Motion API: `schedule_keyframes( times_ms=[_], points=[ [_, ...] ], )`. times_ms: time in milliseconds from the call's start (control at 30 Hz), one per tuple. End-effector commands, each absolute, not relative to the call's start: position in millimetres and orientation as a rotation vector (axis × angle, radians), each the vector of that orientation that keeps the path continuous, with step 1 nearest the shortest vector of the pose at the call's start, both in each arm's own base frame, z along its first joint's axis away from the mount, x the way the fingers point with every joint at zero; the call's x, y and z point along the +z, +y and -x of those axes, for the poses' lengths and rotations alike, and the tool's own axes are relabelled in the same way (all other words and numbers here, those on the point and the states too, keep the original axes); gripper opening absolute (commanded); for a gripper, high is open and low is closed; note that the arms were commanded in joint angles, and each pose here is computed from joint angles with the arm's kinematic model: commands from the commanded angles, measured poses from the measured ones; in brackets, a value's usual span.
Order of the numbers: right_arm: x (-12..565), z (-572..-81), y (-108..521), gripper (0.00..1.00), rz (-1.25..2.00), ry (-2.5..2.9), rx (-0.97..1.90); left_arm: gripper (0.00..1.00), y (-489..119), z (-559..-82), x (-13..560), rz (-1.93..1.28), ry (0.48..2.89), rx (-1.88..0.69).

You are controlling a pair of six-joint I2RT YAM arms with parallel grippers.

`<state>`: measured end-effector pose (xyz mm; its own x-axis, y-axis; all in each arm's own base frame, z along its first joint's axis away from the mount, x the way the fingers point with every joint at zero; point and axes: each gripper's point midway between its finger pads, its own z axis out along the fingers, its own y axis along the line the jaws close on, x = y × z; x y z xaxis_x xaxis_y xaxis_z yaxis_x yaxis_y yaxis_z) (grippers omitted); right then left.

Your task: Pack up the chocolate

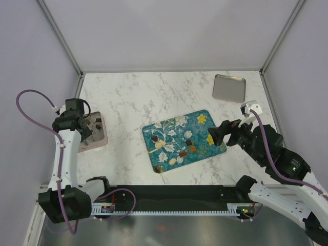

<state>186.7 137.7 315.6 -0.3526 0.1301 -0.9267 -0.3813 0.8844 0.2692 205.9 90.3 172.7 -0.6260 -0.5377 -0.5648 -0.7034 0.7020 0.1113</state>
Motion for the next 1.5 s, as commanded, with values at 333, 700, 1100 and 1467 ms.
schedule_keyframes(
  times_ms=[333, 700, 1100, 1467],
  points=[
    [330.7, -185.4, 133.6, 0.93, 0.158, 1.822, 0.55, 0.42, 98.6, -219.1, 178.8, 0.902, 2.383, 0.467],
    [330.7, -187.1, 132.4, 0.93, 0.141, 1.821, 0.544, 0.43, 87.9, -233.1, 201.1, 0.811, 2.371, 0.354],
    [348.7, -192.0, 126.7, 0.93, 0.085, 1.799, 0.525, 0.41, 21.3, -270.2, 258.7, 0.477, 2.305, -0.037],
    [323.7, -210.7, 109.6, 0.94, 0.023, 1.854, 0.326, 0.4, -126.8, -267.8, 232.2, -0.032, 2.417, -0.339]
  ],
)
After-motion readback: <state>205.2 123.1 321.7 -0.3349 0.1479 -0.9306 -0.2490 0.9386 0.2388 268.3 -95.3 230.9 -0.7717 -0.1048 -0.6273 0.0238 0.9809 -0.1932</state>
